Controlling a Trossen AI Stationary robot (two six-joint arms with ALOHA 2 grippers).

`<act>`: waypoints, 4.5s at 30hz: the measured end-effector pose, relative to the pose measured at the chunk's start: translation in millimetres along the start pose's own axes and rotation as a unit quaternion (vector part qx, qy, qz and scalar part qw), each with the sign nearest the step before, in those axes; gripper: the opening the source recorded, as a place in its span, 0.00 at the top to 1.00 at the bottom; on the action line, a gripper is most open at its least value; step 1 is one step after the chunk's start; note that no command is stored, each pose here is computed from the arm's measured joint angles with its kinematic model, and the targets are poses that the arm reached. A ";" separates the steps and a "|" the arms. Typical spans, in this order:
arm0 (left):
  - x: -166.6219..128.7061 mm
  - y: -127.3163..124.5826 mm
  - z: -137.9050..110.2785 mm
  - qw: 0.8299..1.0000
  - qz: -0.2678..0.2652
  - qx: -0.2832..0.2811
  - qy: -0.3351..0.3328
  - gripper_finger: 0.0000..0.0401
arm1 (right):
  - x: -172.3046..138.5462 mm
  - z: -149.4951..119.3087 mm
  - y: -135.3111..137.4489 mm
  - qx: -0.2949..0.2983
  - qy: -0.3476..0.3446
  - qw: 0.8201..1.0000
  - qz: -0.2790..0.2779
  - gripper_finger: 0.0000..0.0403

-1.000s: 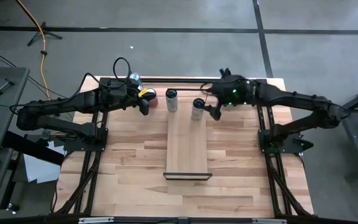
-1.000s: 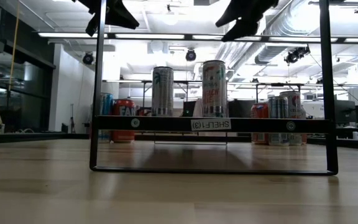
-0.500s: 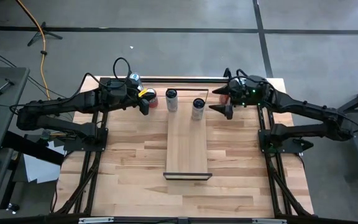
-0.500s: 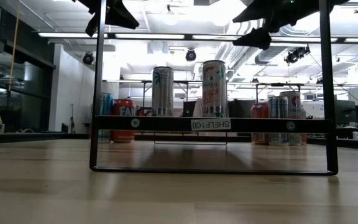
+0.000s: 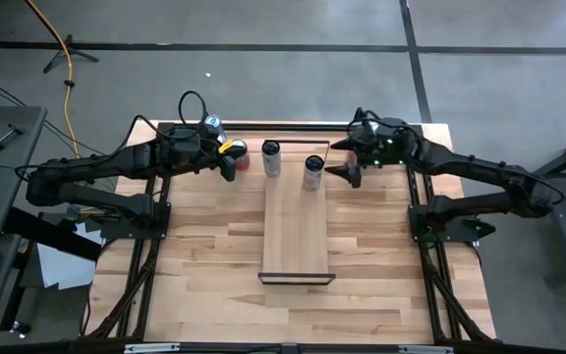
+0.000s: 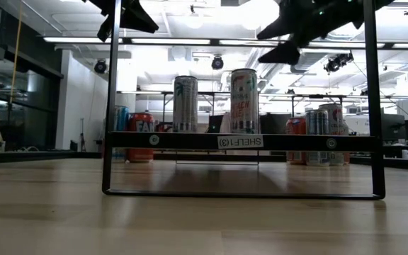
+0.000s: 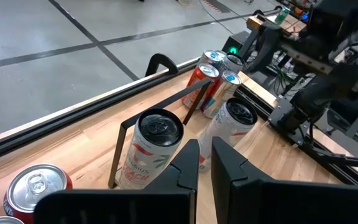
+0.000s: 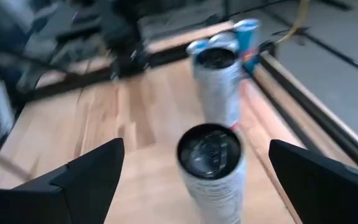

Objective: Place canned beverage on shelf
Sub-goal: Put the left white-pink soda can on the shelf aligned with the other white-pink soda can

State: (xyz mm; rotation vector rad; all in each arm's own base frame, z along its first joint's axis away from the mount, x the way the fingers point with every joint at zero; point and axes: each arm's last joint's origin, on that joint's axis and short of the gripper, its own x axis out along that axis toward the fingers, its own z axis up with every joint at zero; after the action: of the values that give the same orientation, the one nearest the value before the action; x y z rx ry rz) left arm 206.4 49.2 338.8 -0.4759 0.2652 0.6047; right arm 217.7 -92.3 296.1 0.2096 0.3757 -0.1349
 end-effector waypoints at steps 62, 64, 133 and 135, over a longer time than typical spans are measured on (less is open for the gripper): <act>-29.3 8.7 12.8 0.991 0.045 0.100 -0.071 1.00 | 84.5 24.0 4.7 -0.022 0.090 0.989 -0.113 0.39; -32.3 10.3 14.2 0.989 0.062 0.106 -0.081 1.00 | 90.7 24.4 10.1 -0.013 0.069 0.985 -0.157 0.39; -33.4 10.5 14.4 0.989 0.061 0.107 -0.082 1.00 | 148.6 50.1 -12.7 0.003 0.193 0.964 -0.181 0.30; -33.4 10.5 14.5 0.989 0.061 0.107 -0.082 1.00 | 148.3 50.1 -13.5 -0.003 0.194 0.963 -0.185 0.30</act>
State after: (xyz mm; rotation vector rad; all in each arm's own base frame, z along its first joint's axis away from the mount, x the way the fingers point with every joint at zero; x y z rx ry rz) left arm 175.0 48.0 360.0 -0.2019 0.2001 0.7226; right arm 369.6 -130.3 283.3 0.1576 0.8045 -0.4663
